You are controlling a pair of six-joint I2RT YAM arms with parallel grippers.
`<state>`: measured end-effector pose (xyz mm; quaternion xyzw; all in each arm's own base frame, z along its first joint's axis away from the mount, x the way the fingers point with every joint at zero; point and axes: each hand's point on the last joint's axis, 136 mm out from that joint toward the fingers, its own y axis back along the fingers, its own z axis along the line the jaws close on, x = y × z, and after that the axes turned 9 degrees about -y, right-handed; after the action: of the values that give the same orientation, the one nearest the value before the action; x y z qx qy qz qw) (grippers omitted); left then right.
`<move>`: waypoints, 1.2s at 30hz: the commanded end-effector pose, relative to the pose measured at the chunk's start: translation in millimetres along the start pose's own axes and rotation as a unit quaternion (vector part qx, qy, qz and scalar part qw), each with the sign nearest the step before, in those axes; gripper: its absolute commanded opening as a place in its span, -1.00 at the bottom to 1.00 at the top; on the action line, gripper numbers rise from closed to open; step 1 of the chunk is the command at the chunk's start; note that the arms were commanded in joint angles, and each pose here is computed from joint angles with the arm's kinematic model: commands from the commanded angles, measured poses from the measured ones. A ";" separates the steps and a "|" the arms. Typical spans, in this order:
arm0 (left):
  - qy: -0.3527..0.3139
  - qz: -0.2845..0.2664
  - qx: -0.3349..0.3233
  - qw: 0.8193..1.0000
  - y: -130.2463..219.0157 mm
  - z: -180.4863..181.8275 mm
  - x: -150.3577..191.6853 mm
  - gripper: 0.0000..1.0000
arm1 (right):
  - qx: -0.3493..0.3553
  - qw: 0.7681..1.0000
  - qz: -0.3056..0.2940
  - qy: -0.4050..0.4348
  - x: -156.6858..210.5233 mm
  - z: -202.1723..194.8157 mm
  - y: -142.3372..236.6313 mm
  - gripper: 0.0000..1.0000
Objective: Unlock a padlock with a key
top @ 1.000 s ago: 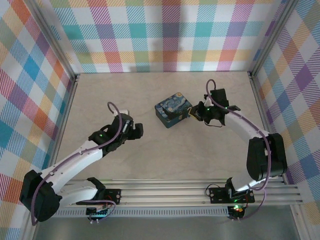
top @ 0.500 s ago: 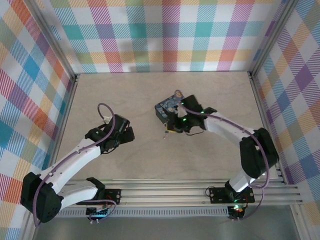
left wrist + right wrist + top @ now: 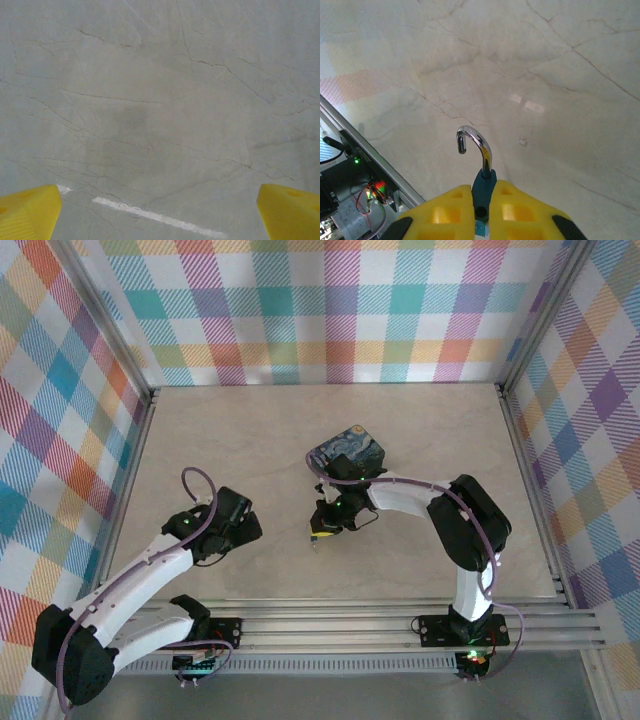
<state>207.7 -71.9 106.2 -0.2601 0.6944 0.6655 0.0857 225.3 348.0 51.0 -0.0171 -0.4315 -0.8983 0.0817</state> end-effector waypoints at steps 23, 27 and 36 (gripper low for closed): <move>-0.244 -0.231 -0.126 0.933 59.7 11.1 -114.0 1.00 | 0.192 0.881 -0.426 0.071 -59.4 -47.5 242.5 0.98; -0.310 -0.249 -0.066 0.915 40.0 -19.6 -119.2 1.00 | 0.231 0.817 -0.526 0.054 -60.2 -92.4 287.9 0.99; -0.183 -0.333 0.023 0.925 -2.8 -12.7 -137.0 1.00 | 0.294 0.740 -0.603 0.041 -61.2 -196.7 292.1 0.99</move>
<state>308.0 -45.8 145.7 -0.2744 0.5466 0.6810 0.4026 317.7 37.1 119.1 0.2498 -0.6133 -0.6337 -0.3998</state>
